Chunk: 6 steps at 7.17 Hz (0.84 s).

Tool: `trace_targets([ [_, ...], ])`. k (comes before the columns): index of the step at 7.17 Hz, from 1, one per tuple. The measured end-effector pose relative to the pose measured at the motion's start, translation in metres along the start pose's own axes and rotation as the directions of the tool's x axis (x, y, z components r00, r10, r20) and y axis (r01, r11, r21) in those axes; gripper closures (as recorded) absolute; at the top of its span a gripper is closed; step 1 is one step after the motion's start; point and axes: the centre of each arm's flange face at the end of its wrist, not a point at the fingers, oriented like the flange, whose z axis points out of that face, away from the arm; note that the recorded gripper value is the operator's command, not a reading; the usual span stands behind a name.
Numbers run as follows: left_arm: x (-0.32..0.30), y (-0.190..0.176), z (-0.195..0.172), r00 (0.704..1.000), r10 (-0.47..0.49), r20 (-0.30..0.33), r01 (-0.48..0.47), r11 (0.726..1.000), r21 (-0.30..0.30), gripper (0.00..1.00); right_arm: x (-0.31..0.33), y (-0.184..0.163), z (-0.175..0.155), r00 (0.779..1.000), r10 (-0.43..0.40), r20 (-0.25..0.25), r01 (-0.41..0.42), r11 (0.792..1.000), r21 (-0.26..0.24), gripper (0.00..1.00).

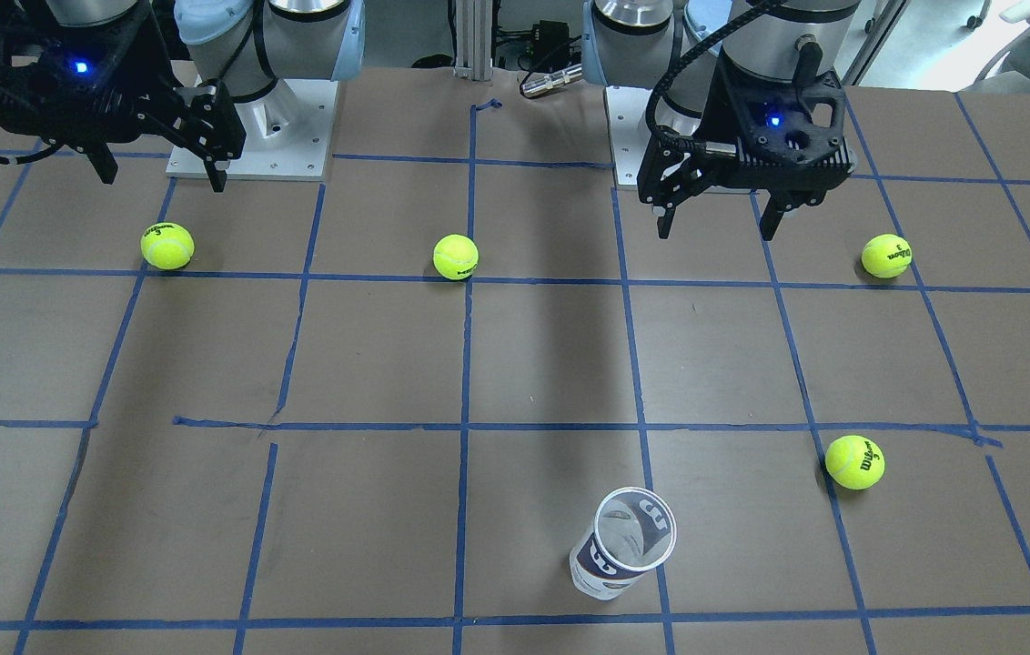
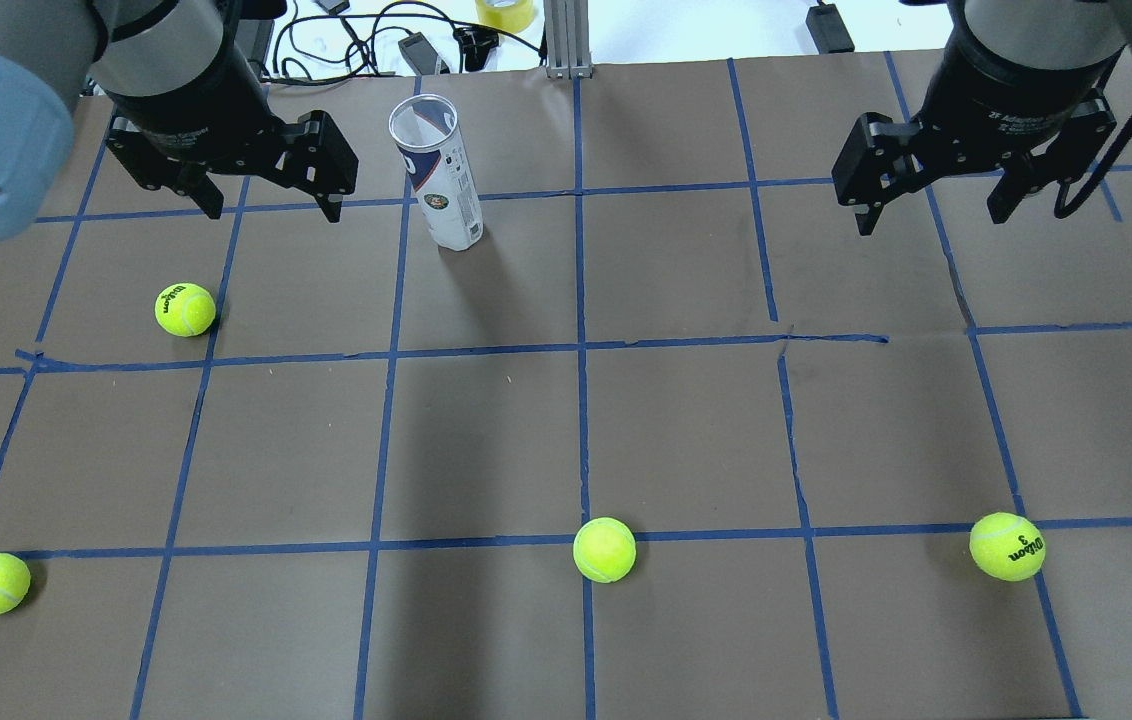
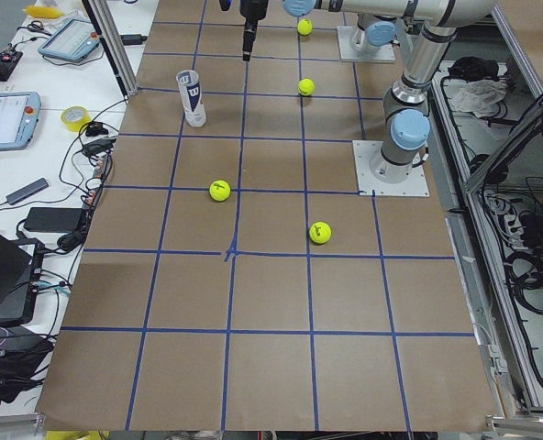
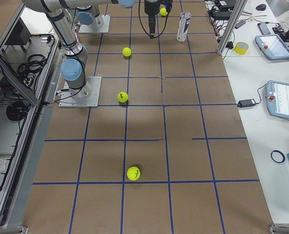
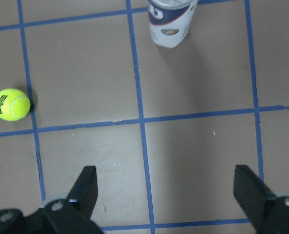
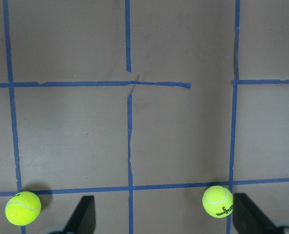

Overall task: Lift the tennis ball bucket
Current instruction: 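Open the left gripper and raise it away from the upright can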

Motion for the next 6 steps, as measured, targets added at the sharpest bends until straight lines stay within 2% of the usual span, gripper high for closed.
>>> trace_targets([
  [6, 0.0024, 0.0027, 0.0000, 1.000, -0.005, -0.001, 0.005, 1.000, 0.001, 0.00, 0.0002, 0.0000, 0.0019, 1.000, -0.001, -0.002, 0.001, 1.000, -0.002, 0.00],
])
